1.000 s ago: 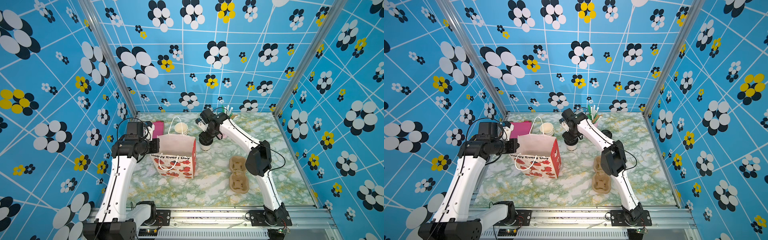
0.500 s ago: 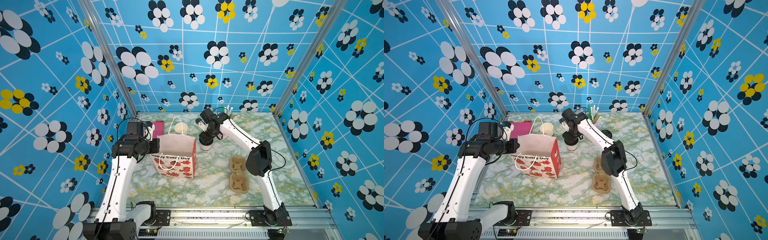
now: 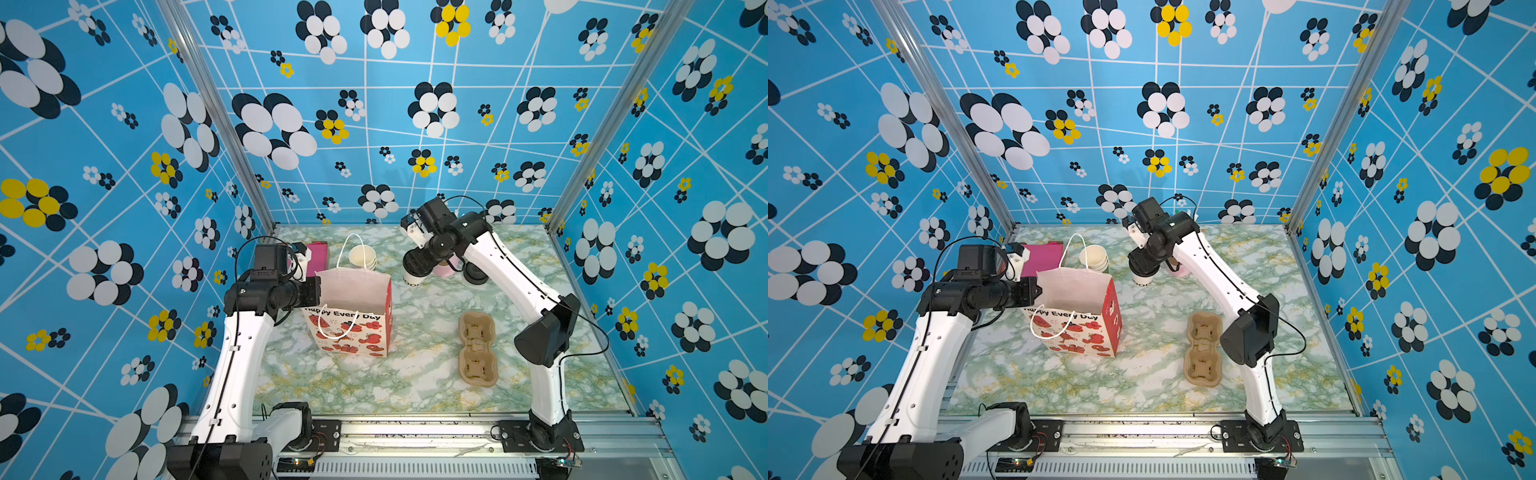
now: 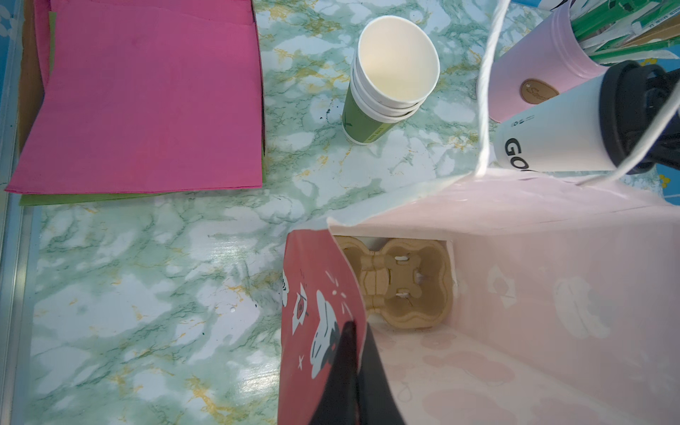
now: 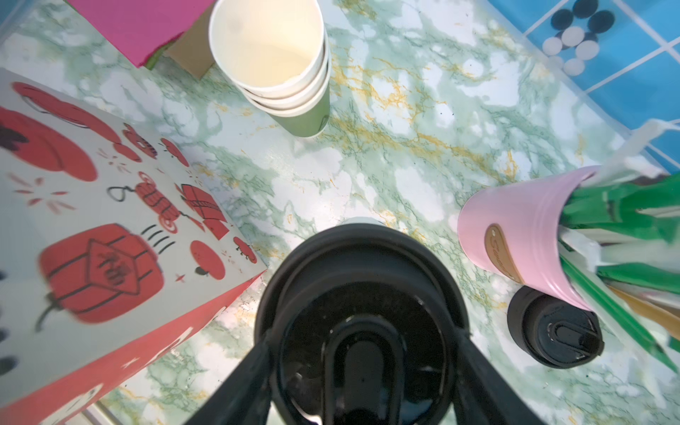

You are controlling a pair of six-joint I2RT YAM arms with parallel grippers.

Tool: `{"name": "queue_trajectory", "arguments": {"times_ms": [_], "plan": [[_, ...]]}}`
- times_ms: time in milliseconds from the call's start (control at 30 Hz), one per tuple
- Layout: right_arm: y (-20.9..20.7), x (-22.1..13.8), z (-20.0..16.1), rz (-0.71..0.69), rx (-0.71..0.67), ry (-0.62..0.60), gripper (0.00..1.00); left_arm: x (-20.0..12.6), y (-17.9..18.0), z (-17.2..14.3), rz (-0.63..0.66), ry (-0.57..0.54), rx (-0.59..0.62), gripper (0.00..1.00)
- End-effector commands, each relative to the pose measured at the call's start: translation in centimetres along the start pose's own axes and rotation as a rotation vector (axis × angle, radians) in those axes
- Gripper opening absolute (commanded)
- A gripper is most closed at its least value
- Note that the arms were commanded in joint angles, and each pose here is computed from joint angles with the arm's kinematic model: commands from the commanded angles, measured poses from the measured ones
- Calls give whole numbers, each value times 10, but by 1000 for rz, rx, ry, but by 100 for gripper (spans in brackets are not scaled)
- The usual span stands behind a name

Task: Pack a coffee takeout order
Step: Pick up the coffee cup from the center of the table.

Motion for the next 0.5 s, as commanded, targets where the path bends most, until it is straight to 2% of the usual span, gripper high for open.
{"name": "queue_trajectory", "arguments": {"times_ms": [0, 233, 467], "plan": [[5, -42, 5, 39, 13, -61, 53, 7, 0, -4, -21, 22, -22, 4], [18, -96, 16, 104, 9, -179, 53, 7, -3, -3, -36, 19, -24, 4], [33, -133, 21, 151, -13, -237, 53, 9, -7, -1, -57, 10, -25, 4]]}}
Point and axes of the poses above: each gripper's point midway between its finger pads, its own x axis out along the fingers, its own y axis along the line the jaws close on, z = x × y, the point moved 1 cm from there along -x, back along the fingers, and after that the axes turned 1 degree about -x, right-handed, at the moved point
